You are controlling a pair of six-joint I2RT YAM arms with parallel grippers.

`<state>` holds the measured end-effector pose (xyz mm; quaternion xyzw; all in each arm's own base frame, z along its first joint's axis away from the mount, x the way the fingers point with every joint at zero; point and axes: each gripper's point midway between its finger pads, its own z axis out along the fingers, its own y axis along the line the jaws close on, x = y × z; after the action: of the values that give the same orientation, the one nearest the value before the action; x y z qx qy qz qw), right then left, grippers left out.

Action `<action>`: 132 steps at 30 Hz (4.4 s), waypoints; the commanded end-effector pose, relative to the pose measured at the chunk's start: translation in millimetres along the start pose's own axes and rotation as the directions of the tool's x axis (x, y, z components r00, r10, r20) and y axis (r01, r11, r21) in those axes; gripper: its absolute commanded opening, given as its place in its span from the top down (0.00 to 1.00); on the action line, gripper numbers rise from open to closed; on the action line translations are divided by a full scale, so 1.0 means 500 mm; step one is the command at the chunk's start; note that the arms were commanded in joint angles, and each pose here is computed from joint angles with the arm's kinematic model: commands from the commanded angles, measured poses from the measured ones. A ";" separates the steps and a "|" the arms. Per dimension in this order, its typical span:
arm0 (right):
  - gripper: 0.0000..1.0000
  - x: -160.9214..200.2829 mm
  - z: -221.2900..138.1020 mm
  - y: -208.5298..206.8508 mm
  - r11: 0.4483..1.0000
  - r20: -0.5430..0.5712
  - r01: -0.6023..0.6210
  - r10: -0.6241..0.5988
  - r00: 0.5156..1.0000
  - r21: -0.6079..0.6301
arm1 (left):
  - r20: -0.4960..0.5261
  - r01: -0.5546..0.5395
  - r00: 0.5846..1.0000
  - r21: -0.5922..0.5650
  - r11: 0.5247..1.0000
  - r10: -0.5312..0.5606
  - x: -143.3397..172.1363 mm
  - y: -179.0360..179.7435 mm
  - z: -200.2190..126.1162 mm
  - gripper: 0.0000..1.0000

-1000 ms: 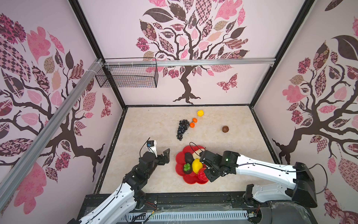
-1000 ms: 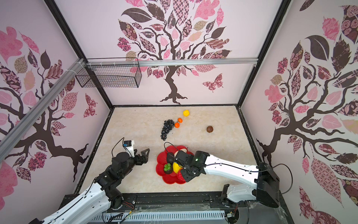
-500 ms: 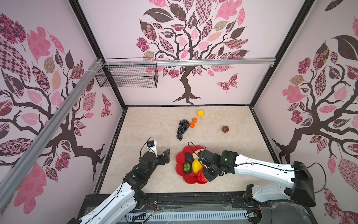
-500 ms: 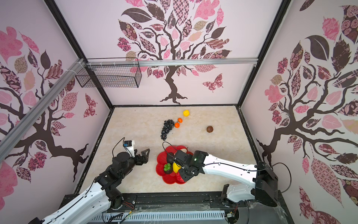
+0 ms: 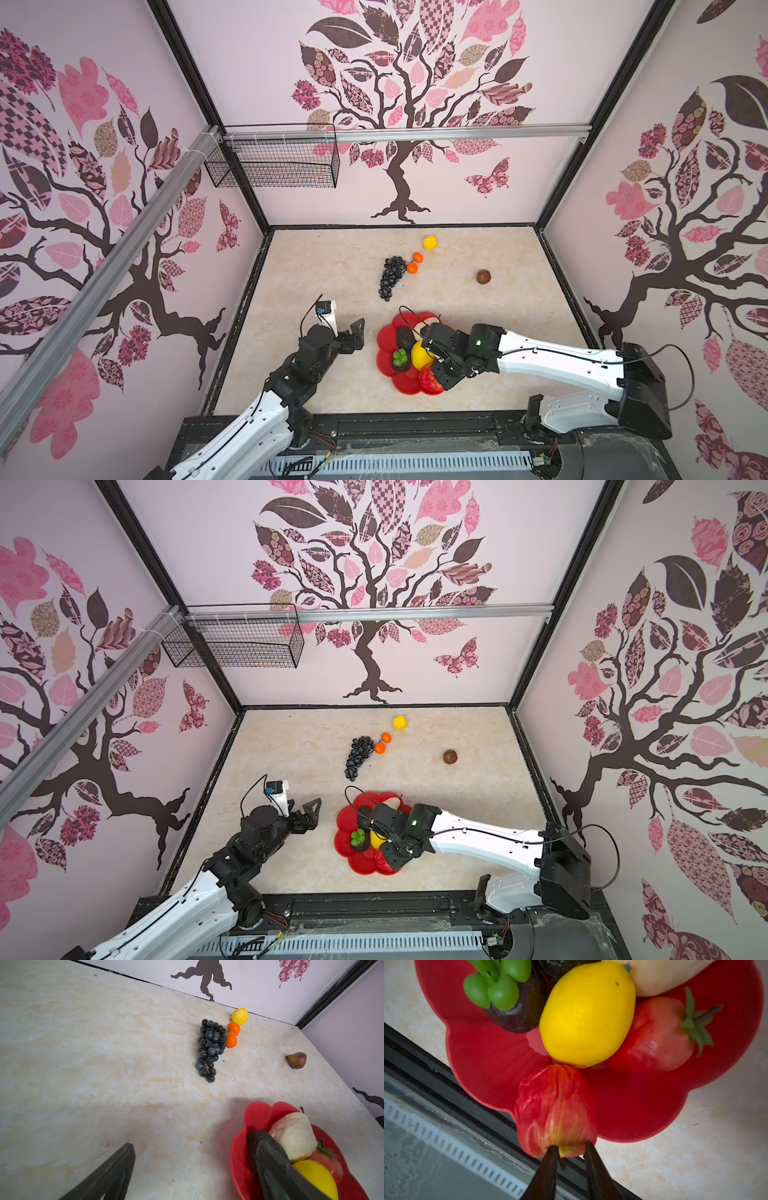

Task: Arrange fruit in a fruit bowl
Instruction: Place the fruit in the fruit bowl, then pick up the fruit from the top-center of the table.

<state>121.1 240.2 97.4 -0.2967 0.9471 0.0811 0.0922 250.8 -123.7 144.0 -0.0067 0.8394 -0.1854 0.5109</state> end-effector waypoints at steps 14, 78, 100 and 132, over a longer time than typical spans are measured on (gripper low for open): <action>0.44 -0.091 -0.133 -0.055 0.986 0.227 0.016 -0.054 0.972 0.168 | -0.001 -0.014 1.000 -0.002 1.000 0.014 0.011 0.007 0.001 0.06; 0.32 -0.786 0.227 -0.676 0.823 0.553 -0.559 0.418 0.720 0.106 | 0.050 -0.004 0.999 0.013 1.000 0.004 -0.009 0.006 -0.016 0.05; 0.43 -0.785 0.180 -0.674 0.831 0.572 -0.545 0.397 0.718 0.108 | 0.039 -0.010 0.999 0.004 1.000 0.010 -0.002 0.008 -0.008 0.05; 0.43 -0.396 -0.147 -0.173 0.876 0.665 -0.077 0.416 0.620 -0.477 | -0.170 0.221 0.970 0.292 0.931 -0.177 -0.038 -0.162 0.043 0.09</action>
<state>331.5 256.1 172.6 -0.1022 0.8547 0.3557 0.3640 258.8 -185.7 141.7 0.0007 0.8544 -0.3120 0.4154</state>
